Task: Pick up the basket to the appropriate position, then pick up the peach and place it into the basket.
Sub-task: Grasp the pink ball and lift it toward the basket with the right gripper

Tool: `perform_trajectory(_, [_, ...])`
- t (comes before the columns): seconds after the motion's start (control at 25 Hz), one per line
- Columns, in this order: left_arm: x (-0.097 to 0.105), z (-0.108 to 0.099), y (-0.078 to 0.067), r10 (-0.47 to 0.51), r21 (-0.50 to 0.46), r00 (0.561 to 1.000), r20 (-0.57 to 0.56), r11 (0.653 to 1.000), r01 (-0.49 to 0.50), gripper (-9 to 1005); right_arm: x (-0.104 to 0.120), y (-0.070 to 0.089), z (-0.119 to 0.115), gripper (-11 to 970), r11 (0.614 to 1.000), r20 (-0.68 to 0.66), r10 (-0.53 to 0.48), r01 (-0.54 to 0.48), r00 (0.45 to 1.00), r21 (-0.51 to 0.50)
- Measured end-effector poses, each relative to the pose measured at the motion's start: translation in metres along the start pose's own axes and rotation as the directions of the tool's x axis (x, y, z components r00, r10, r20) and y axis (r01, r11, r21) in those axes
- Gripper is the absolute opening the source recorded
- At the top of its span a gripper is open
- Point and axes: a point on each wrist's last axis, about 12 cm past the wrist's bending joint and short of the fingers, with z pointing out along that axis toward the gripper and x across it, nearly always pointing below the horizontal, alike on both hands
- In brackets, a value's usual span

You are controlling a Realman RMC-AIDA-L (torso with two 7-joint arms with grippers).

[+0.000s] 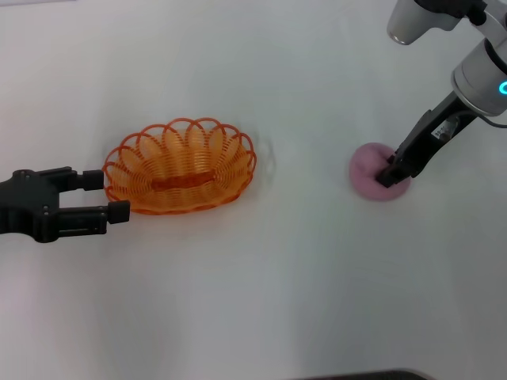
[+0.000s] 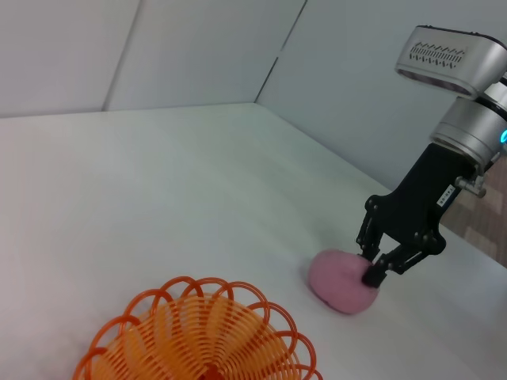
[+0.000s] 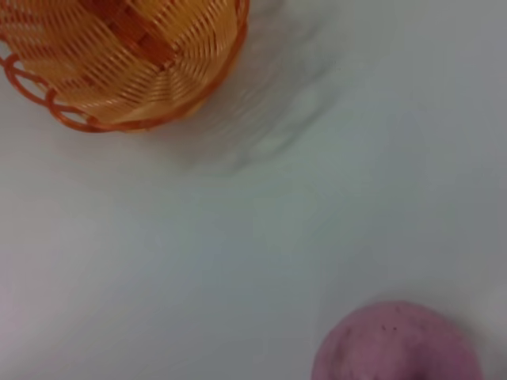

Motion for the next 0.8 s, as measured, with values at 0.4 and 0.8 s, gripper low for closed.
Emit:
perform_trajectory(0.4, [-0.001,0.0,0.0,-0.008,-0.001,1.0,-0.001,1.0,0.008,848,-0.003,-0.004,-0.009,86,1.0,0.056,0.002,-0.002,0.998,-0.005])
perform_trajectory(0.8, [-0.001,0.001,0.0,-0.017,0.0,1.0,-0.003,1.0,0.017,847,-0.015,-0.004,-0.053,72,0.985,0.435,-0.029,0.1,0.9,-0.141])
